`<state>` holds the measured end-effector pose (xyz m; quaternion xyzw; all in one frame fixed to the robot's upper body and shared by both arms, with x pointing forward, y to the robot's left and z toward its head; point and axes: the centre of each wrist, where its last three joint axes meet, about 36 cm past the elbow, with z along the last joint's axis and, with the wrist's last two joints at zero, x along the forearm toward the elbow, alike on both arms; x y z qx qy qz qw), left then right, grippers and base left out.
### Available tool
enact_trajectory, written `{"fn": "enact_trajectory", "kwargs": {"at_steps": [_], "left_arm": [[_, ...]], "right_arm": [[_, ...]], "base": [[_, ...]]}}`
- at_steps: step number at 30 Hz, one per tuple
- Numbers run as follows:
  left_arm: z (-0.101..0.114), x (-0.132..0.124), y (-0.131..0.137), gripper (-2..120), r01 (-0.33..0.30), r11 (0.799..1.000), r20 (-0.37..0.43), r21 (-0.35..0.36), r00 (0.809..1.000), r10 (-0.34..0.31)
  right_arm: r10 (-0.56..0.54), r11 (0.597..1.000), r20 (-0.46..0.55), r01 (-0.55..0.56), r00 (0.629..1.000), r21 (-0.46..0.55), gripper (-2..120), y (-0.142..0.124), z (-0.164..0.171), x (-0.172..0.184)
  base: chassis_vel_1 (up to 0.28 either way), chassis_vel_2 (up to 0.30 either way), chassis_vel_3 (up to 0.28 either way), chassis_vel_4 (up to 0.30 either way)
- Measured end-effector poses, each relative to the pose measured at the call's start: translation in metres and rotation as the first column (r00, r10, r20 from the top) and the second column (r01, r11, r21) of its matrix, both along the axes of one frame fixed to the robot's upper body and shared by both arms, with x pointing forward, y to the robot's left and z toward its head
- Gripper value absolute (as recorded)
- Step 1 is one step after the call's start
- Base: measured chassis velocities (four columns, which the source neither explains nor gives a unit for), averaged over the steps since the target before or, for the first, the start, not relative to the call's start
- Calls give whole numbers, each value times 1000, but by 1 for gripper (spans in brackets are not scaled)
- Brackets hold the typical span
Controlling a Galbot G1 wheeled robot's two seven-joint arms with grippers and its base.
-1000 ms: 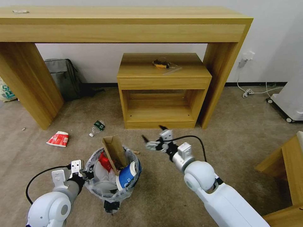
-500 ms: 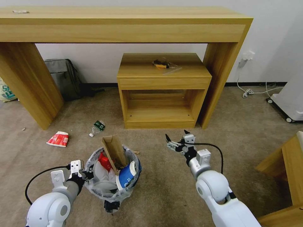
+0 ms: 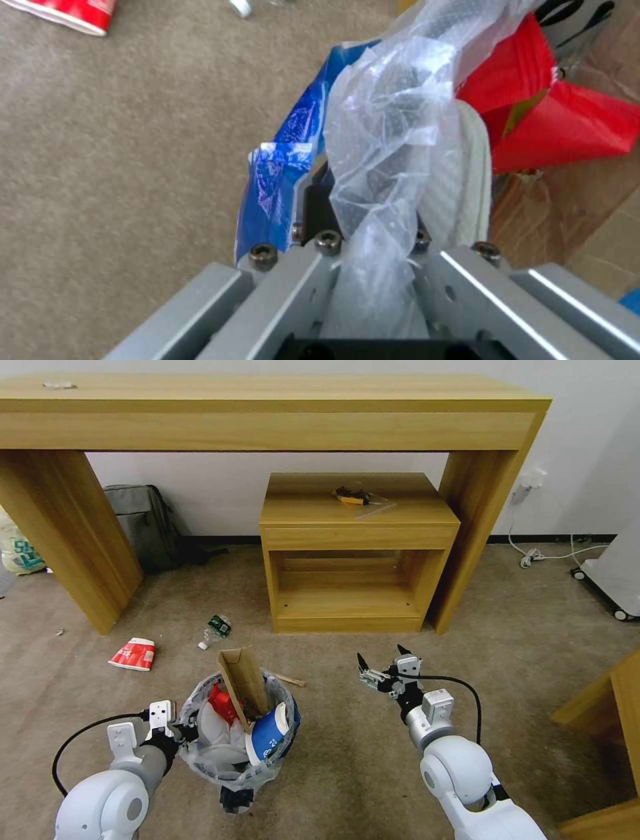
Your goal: Pick up the trash bin and place the garbage on the floor into it.
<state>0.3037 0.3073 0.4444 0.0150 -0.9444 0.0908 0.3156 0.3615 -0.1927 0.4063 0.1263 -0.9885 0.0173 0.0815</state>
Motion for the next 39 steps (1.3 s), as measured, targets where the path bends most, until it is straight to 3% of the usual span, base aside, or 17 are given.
{"fn": "enact_trajectory", "kwargs": {"at_steps": [30,39], "left_arm": [[1,0,2,0,16,1000,6,-7,1000,-16],[1,0,4,0,22,1000,8,-10,1000,-22]], "right_arm": [[23,1000,-16,-23,1000,9,100,14,-3,-7],[25,1000,-27,-25,999,17,100,16,-6,-9]], "base": [[156,153,-162,-162],[41,60,-26,-44]]}}
